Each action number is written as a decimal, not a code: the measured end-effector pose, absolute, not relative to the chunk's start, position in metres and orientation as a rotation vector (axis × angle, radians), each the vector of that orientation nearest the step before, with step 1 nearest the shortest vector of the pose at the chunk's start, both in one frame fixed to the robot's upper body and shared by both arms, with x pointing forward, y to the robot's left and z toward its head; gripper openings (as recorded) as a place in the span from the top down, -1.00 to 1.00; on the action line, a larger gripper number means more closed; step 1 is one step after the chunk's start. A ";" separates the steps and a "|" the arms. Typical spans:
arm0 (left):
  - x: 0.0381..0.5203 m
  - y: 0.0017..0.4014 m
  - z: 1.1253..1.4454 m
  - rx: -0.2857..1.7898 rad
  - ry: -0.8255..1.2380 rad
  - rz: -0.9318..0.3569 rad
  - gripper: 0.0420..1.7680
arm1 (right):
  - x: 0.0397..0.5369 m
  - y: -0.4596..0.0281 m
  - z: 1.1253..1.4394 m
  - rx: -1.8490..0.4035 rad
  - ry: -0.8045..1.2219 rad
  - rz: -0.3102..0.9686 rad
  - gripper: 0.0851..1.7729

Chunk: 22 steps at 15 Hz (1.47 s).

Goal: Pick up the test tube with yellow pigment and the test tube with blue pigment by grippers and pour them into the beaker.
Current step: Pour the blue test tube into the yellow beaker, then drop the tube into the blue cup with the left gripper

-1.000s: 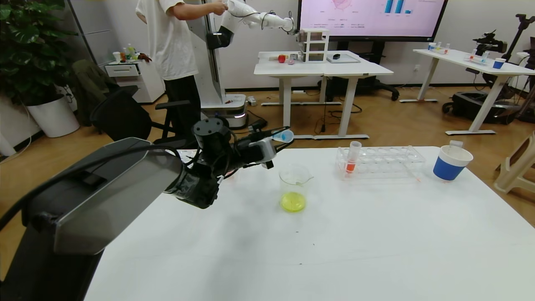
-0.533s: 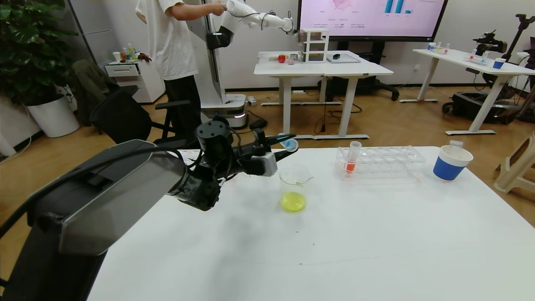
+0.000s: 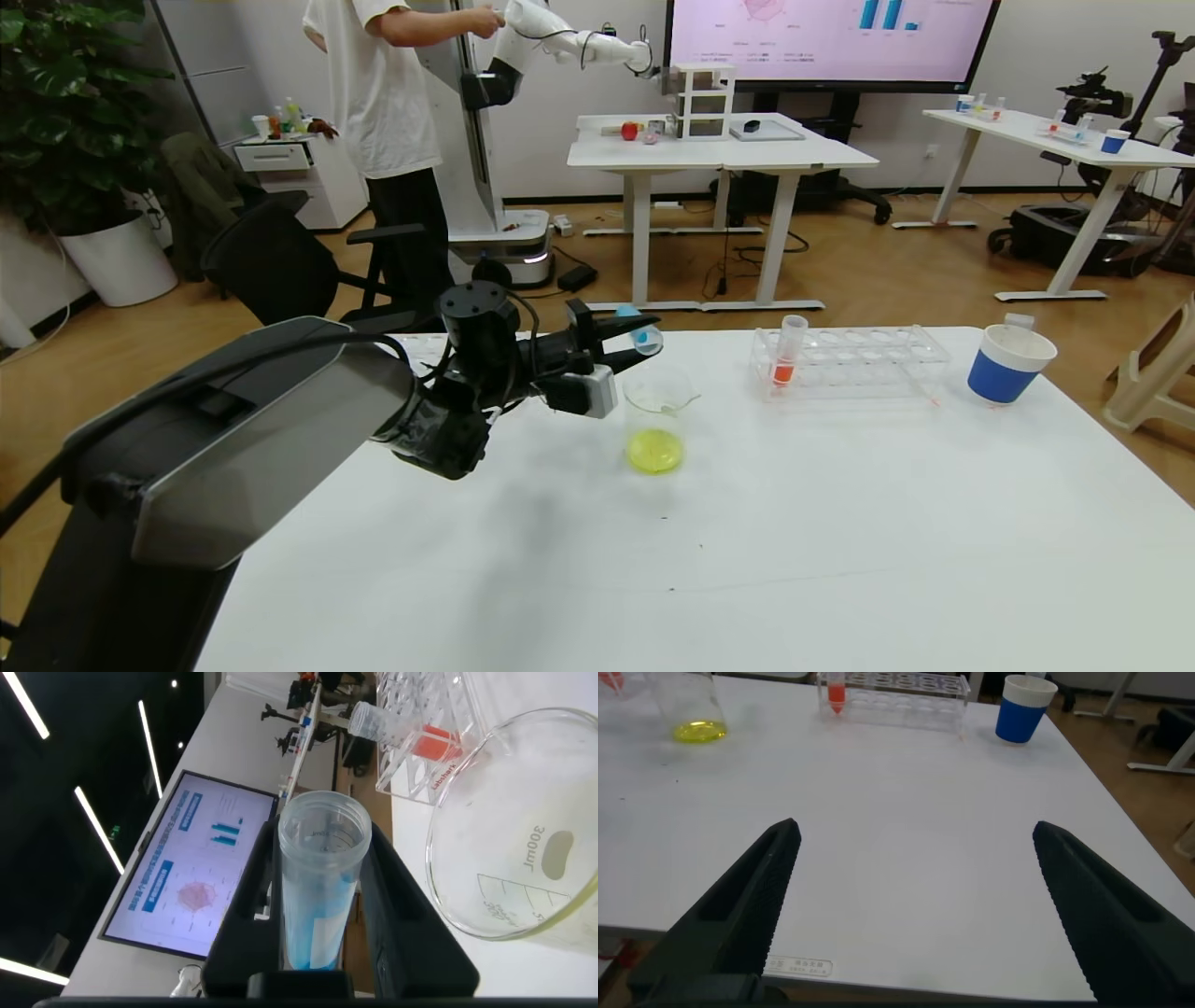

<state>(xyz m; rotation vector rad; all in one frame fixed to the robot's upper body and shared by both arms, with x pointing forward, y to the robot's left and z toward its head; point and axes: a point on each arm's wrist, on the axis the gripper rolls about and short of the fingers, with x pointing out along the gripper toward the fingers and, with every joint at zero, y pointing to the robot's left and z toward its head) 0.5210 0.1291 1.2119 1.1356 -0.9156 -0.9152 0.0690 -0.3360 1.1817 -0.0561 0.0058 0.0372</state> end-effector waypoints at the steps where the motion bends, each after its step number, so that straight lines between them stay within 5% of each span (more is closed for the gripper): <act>1: 0.521 0.129 1.212 1.145 -0.921 -0.911 0.47 | 0.069 -0.336 1.182 -0.056 0.006 0.038 -0.96; 22: 0.521 0.128 1.213 1.383 -1.054 -0.807 0.47 | 0.069 -0.336 1.182 -0.056 0.006 0.037 -0.96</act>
